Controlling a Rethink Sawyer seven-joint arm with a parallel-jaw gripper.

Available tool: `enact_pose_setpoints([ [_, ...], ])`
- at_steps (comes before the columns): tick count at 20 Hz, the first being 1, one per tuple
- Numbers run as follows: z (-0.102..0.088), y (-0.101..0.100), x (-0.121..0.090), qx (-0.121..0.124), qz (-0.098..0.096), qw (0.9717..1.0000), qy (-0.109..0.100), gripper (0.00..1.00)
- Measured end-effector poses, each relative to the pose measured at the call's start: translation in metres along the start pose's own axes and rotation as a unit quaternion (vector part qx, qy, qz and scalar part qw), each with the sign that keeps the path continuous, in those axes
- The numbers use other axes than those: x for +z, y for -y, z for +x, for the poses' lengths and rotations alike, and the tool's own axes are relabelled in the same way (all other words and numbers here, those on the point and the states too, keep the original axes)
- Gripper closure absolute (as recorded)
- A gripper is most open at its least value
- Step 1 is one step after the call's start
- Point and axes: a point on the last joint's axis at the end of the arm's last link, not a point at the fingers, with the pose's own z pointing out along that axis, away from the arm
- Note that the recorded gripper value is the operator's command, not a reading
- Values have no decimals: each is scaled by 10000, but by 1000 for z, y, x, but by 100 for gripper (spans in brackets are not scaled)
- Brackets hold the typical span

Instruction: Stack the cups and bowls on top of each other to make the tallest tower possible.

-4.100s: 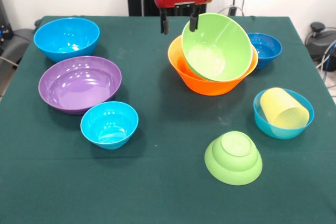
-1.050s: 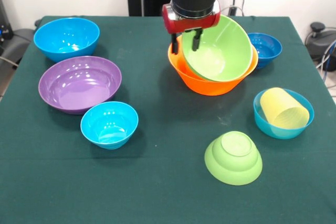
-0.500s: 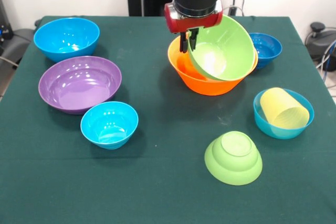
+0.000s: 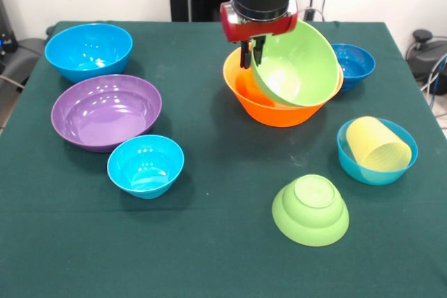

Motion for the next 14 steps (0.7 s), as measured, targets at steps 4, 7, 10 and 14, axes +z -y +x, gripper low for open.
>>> enact_pose_setpoints([
  [4,4,-4,-9,34,-43,10000,-5,100],
  [7,6,-7,-18,63,-72,10000,7,100],
  [10,7,-10,-27,85,-95,9999,28,100],
  [14,8,-14,-36,116,-152,9998,50,100],
])
